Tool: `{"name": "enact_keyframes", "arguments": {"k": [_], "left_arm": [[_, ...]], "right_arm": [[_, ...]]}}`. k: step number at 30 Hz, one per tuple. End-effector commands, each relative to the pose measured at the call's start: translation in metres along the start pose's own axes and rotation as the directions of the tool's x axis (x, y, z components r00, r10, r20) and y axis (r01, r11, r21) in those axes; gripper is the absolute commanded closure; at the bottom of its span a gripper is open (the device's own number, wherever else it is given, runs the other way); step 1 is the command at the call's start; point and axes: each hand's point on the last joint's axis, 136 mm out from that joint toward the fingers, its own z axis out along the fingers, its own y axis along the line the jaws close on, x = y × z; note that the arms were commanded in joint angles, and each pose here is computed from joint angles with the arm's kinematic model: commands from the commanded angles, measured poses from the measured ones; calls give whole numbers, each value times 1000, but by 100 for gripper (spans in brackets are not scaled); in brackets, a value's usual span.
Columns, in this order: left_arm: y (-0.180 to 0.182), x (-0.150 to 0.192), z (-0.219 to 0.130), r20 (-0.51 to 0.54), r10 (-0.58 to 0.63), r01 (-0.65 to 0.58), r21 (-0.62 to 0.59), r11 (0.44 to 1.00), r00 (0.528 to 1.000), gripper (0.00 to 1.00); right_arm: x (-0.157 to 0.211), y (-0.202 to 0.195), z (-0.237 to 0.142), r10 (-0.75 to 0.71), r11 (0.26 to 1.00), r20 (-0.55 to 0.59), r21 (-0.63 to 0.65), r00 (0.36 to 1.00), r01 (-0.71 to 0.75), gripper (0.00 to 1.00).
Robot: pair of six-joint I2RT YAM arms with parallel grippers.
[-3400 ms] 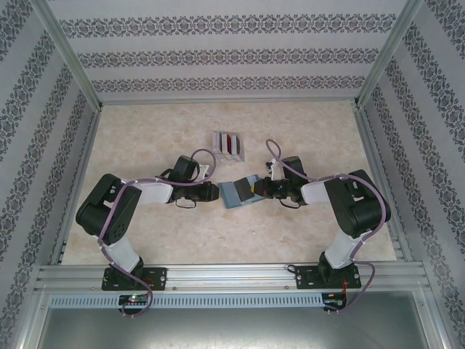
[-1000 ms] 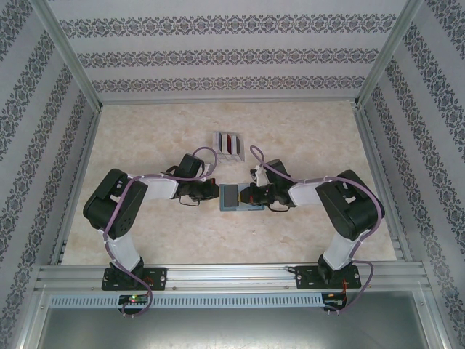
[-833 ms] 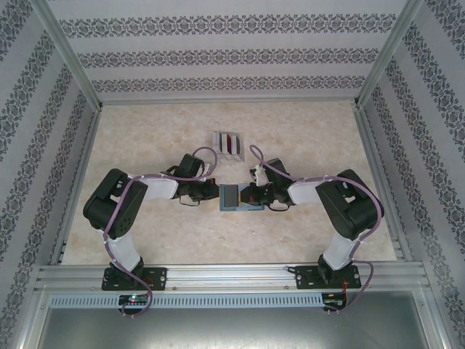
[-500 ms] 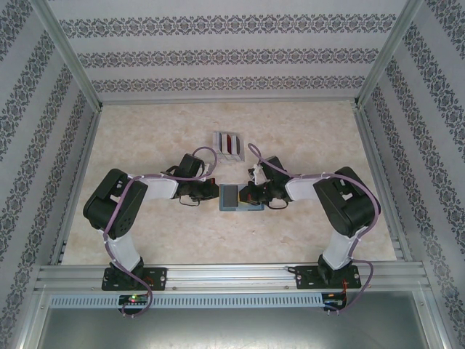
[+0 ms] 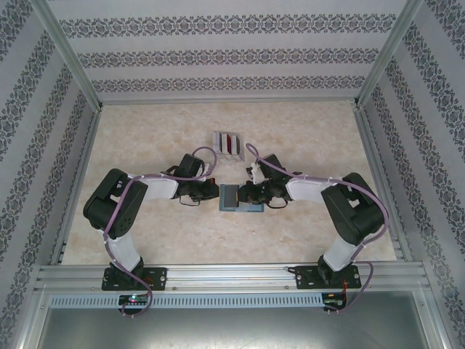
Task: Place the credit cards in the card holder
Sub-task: Insert the credit card into the card holder, then flip over the card slot in the card holder.
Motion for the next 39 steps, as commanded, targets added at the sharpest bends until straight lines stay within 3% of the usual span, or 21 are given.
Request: {"name": "enact_keyframes", "arguments": {"k": [1, 7, 20, 39], "left_arm": [[36, 14, 18, -30, -47, 43, -119, 992, 998, 100], [36, 14, 16, -30, -37, 33, -126, 992, 999, 100], [33, 13, 14, -26, -21, 18, -113, 993, 999, 100], [35, 13, 12, -21, -21, 19, -123, 992, 1000, 100]], "right_arm": [[0, -4, -17, -43, 996, 35, 79, 998, 40, 76], [3, -20, -32, -23, 983, 76, 182, 997, 8, 68], [4, -48, -29, 63, 954, 108, 285, 992, -92, 60], [14, -54, -17, 105, 951, 89, 282, 991, -126, 55]]}}
